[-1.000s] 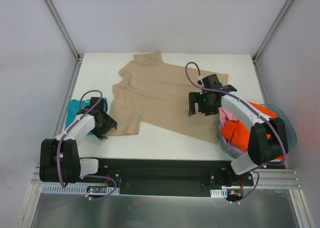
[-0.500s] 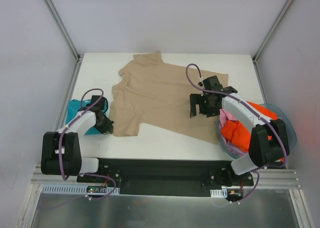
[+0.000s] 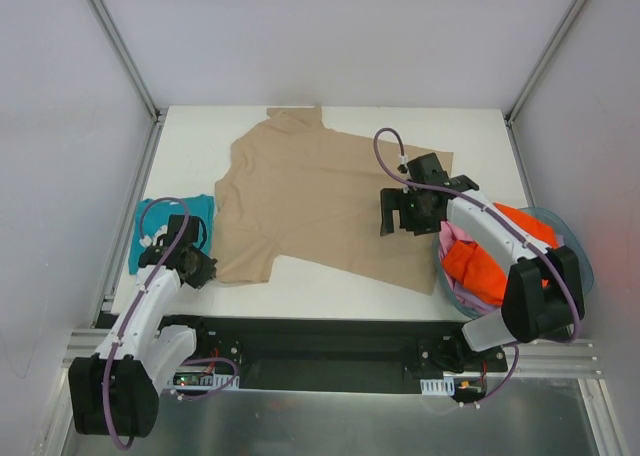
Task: Fold and stack the t-shirts
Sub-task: Grap the side of the flattened tshirt closest away from the robot with both arms
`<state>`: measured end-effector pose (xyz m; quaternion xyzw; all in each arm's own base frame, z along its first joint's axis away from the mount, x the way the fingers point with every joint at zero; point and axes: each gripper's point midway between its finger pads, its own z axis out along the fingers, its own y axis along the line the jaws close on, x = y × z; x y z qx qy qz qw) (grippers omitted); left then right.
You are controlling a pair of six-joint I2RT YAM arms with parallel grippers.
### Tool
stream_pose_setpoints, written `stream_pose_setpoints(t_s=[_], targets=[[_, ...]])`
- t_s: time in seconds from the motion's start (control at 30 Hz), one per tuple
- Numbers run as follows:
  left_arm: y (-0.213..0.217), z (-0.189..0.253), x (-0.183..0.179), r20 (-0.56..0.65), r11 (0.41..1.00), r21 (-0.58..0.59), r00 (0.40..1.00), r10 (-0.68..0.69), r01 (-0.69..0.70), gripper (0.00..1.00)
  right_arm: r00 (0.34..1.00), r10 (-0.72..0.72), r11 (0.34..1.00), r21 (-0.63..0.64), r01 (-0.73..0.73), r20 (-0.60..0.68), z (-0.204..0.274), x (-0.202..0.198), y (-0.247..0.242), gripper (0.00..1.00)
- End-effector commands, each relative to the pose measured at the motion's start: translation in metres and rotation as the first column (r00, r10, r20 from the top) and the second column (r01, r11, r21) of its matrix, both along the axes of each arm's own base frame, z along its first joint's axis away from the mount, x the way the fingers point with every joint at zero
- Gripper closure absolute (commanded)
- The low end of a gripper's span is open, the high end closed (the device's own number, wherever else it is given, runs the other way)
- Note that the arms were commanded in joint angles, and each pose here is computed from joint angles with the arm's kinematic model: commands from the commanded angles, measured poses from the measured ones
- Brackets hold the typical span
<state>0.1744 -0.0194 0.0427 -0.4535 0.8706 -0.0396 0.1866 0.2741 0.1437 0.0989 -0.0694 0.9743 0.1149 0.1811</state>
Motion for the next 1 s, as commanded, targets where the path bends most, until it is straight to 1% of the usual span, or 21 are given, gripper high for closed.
stream_pose_setpoints(t_s=[0.0,0.07,0.13,0.17,0.23,0.27,0.37,0.4,0.5,0.57,0.63,0.77,0.8,0.83,0.97], targets=[[0.016,-0.001,-0.026,-0.065,0.995,0.08,0.996,0.059,-0.054,1.0,0.999,0.001,1.0,0.019,-0.001,-0.032,0.004,-0.028,0.008,0.03],[0.015,-0.002,-0.033,-0.086,0.995,0.079,0.994,0.063,-0.056,1.0,0.999,-0.007,1.0,-0.009,0.006,-0.051,-0.005,-0.042,0.009,0.03],[0.013,-0.002,-0.034,-0.078,0.996,0.066,0.995,0.066,-0.061,1.0,1.0,-0.018,0.999,-0.033,0.018,-0.022,-0.004,-0.05,0.008,0.03],[0.012,0.0,-0.033,-0.067,0.997,0.058,0.996,0.064,-0.06,1.0,1.0,-0.024,0.997,-0.074,0.025,0.006,-0.006,-0.053,0.006,0.03],[0.009,0.006,-0.029,-0.042,0.998,0.044,0.998,0.053,-0.051,1.0,1.0,-0.003,0.996,-0.086,0.006,0.027,-0.009,-0.066,0.003,0.03],[0.009,0.008,-0.027,-0.028,0.998,0.045,0.999,0.043,-0.041,1.0,0.998,0.034,0.996,-0.086,-0.029,0.059,-0.004,-0.072,0.006,0.02],[0.007,0.017,-0.021,0.001,0.999,0.034,1.0,0.03,-0.03,1.0,0.99,0.129,0.985,-0.119,-0.122,0.057,-0.009,-0.094,0.005,0.01],[0.006,0.019,-0.02,0.012,0.999,0.03,1.0,0.025,-0.026,1.0,0.989,0.14,0.983,-0.124,-0.132,0.058,-0.008,-0.1,0.003,0.01],[0.004,0.023,-0.017,0.024,1.0,0.02,1.0,0.018,-0.019,1.0,0.994,0.106,0.978,-0.18,-0.106,-0.006,-0.02,-0.119,-0.009,0.04],[0.004,0.024,-0.017,0.027,1.0,0.022,0.999,0.017,-0.018,1.0,0.996,0.065,0.978,-0.195,-0.076,-0.063,-0.034,-0.134,-0.016,0.09],[0.004,0.025,-0.016,0.03,1.0,0.019,0.999,0.018,-0.019,1.0,0.996,0.036,0.979,-0.198,-0.051,-0.076,-0.041,-0.138,-0.019,0.1],[0.002,0.025,-0.014,0.035,1.0,0.012,0.999,0.007,-0.008,1.0,0.999,-0.012,0.962,-0.273,-0.002,-0.05,-0.044,-0.131,-0.032,0.13],[0.002,0.026,-0.014,0.036,1.0,0.008,0.999,0.005,-0.006,1.0,0.998,-0.018,0.958,-0.285,-0.001,-0.064,-0.048,-0.13,-0.032,0.15],[0.001,0.025,-0.014,0.037,1.0,0.004,0.999,0.004,-0.004,1.0,0.998,-0.02,0.958,-0.288,0.0,-0.064,-0.049,-0.128,-0.031,0.2],[0.0,0.024,-0.013,0.036,1.0,-0.002,0.999,0.002,-0.001,1.0,0.994,-0.037,0.946,-0.323,0.003,-0.099,-0.061,-0.124,-0.035,0.25]])
